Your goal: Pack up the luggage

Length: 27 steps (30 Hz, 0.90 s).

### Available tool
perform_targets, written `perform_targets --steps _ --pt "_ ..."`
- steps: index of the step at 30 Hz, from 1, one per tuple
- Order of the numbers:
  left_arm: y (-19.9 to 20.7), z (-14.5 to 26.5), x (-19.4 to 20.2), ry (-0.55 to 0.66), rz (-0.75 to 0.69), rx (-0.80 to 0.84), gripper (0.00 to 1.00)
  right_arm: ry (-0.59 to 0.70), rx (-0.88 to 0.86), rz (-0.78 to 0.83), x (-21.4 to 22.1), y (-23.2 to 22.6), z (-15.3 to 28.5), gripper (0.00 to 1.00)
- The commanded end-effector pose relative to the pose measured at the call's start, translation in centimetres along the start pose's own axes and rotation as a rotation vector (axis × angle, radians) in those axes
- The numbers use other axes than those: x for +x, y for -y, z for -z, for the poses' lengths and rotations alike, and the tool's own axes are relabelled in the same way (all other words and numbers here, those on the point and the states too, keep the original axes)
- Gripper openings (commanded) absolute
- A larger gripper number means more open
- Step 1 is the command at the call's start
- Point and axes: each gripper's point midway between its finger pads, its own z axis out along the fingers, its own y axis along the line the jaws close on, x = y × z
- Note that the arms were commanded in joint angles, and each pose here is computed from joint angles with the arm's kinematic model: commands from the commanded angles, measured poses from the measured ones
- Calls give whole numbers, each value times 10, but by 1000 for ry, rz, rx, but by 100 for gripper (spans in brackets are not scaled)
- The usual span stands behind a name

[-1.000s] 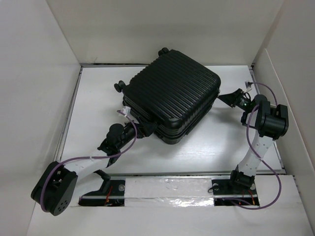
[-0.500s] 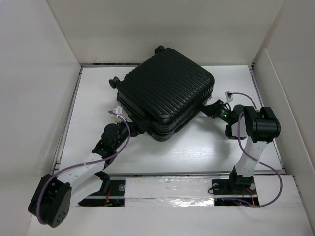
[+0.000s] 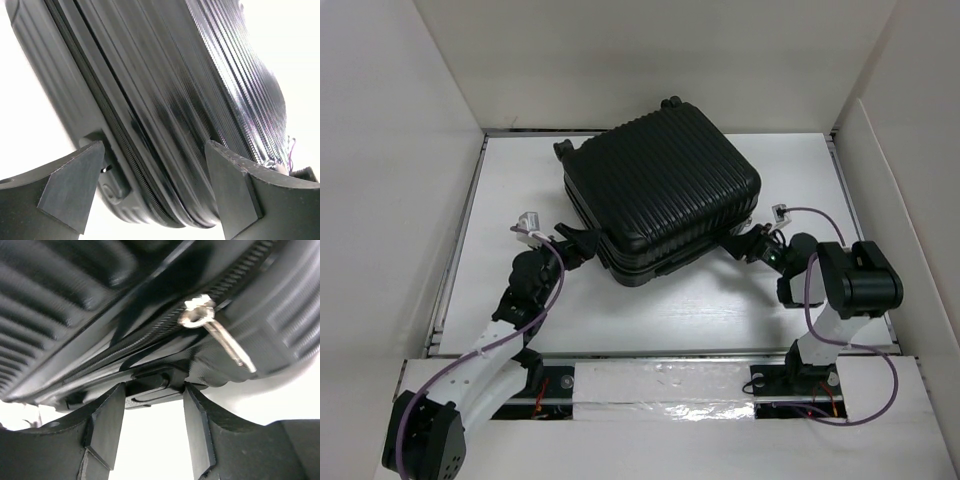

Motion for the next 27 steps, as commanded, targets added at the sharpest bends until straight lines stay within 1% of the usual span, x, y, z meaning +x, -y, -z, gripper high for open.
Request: perform_targets --steps 1,3,4,5,6,7,8,9,10,11,12,13,14,15,16,17,19,20,22,25,26,27 --pt "42 0 -34 83 38 120 81 11 -38 244 -2 -17 8 55" --pt "44 -2 -33 77 45 125 81 -7 29 263 -2 -11 14 57" --pt "44 -3 -34 78 50 128 81 -34 62 228 7 -4 16 57" --pt "45 -4 -33 72 54 130 81 -13 69 265 -2 -9 18 60" --pt "46 -4 -33 73 61 132 81 -25 76 266 2 -14 18 62" --pt "47 -6 -34 74 64 139 81 -56 135 236 9 -5 22 64" --pt "48 -6 -33 70 67 144 81 -37 139 281 0 -13 23 66" --pt "50 -6 -33 70 70 148 81 -44 156 289 0 -14 25 66" --pt "48 -6 -35 73 71 146 81 -78 219 270 7 -7 29 66" --pt "49 -6 -33 63 70 152 81 -84 253 298 3 -4 33 67" --pt "45 -5 -33 64 71 144 81 -61 281 323 -8 -9 38 67" --pt "42 -4 -34 69 68 141 81 -70 346 306 -7 -2 46 67" --pt "41 -3 -32 62 66 143 80 -45 355 314 -12 -6 49 65" --pt "34 -2 -29 59 64 128 80 18 368 345 -29 -14 54 60" --pt "32 0 -27 55 60 125 80 56 410 354 -39 -11 60 50" --pt "27 0 -27 56 52 111 81 90 470 369 -52 -7 68 29" --pt "19 2 -20 40 42 92 81 136 495 442 -77 -13 78 15" --pt "17 2 -19 40 35 86 80 170 501 472 -99 -16 83 0" --pt "14 3 -17 35 26 82 80 176 466 499 -113 -20 83 0" --pt "15 3 -13 32 -9 88 80 157 363 559 -130 -31 78 0" --pt "15 3 -13 36 -20 82 80 107 310 548 -122 -31 72 5" --pt "16 3 -12 34 -37 86 80 97 294 549 -126 -32 70 11"
